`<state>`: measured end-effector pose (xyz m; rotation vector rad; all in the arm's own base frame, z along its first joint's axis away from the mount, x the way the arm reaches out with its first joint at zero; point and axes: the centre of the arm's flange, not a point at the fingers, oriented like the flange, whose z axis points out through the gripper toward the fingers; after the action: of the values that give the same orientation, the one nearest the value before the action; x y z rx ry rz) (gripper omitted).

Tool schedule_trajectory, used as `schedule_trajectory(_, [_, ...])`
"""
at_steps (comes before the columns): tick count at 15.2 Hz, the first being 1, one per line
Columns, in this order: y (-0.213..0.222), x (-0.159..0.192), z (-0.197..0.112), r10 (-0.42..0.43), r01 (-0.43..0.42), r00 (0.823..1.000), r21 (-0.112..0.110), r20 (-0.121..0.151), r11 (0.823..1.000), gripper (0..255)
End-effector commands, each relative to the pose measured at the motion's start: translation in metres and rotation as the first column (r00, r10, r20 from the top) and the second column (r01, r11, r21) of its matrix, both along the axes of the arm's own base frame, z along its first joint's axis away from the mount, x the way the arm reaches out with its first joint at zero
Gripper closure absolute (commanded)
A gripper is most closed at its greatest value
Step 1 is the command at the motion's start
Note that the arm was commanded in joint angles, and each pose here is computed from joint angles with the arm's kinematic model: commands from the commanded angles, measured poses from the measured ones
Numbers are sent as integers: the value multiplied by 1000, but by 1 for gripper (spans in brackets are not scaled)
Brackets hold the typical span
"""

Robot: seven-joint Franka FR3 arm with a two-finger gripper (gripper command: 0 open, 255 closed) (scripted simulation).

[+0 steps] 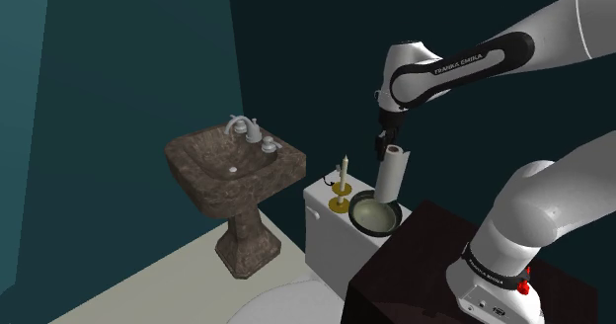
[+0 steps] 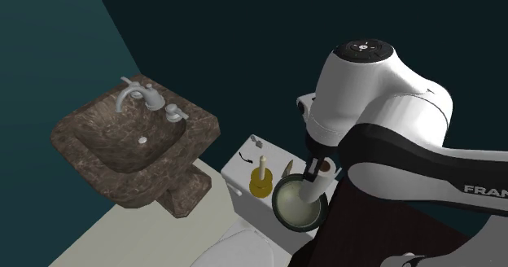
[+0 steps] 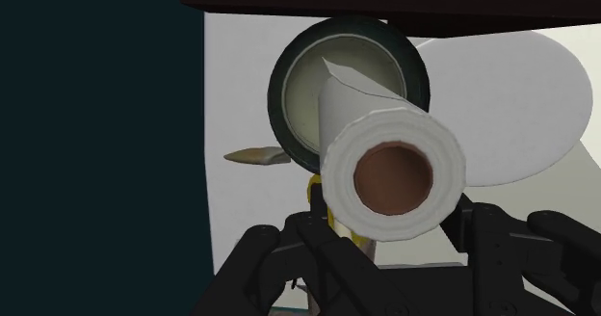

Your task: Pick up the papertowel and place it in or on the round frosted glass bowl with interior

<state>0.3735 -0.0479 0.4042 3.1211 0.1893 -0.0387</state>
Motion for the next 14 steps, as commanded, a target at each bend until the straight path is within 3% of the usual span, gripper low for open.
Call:
schedule_trajectory(1, [0, 0, -11, 0, 0, 1000, 0, 1, 1000, 255])
schedule_trajectory(9, [0, 0, -53, 0, 0, 1000, 0, 1, 1000, 255])
schedule_trajectory(14, [0, 0, -56, 0, 0, 1000, 0, 1, 1000, 255])
